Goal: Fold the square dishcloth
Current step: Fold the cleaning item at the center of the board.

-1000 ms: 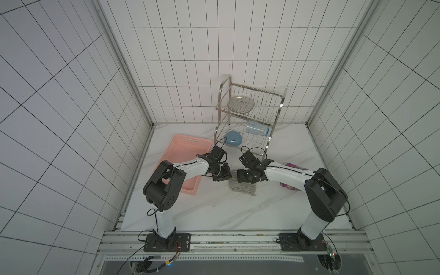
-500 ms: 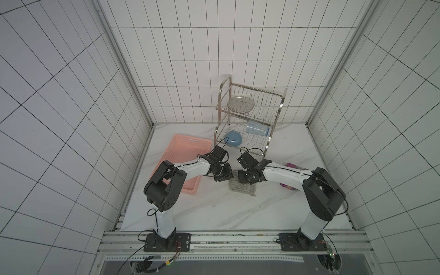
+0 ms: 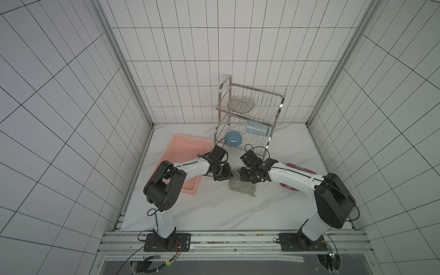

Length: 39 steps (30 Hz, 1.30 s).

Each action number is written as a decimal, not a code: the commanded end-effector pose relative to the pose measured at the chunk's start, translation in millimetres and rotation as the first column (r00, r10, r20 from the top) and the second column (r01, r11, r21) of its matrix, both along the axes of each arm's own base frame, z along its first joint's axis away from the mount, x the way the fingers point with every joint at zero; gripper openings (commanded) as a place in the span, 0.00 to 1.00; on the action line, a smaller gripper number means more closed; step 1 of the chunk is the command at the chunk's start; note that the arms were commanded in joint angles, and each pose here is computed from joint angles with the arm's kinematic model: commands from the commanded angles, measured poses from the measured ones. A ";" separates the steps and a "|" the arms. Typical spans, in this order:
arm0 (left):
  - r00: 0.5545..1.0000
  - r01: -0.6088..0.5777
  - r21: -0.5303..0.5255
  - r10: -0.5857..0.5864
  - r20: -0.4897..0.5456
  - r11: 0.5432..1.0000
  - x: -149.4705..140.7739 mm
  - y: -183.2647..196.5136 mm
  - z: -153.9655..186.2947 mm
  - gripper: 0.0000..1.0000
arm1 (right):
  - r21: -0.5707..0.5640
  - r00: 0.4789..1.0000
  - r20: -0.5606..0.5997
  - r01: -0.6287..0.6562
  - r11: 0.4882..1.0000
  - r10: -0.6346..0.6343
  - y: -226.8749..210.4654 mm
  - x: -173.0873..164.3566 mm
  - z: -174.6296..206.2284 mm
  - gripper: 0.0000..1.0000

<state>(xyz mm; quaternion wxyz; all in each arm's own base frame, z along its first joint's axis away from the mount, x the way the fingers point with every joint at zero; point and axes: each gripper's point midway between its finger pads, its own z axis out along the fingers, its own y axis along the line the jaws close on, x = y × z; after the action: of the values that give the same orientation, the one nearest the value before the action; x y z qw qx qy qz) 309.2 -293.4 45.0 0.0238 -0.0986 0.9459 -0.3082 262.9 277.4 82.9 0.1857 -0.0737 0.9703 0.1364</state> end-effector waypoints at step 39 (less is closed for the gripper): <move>0.926 0.243 0.108 -0.264 0.269 0.964 -35.4 -25.6 63.0 0.71 | 0.065 0.964 -0.078 0.258 0.964 -0.253 -84.6 -51.2 4.8 0.33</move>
<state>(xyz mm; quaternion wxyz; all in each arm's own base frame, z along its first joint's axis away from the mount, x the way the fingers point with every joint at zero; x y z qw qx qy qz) 275.2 -317.3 98.9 0.0824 0.0224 0.9478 -0.3072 216.4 207.8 89.6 0.1789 0.0264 0.9717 0.1519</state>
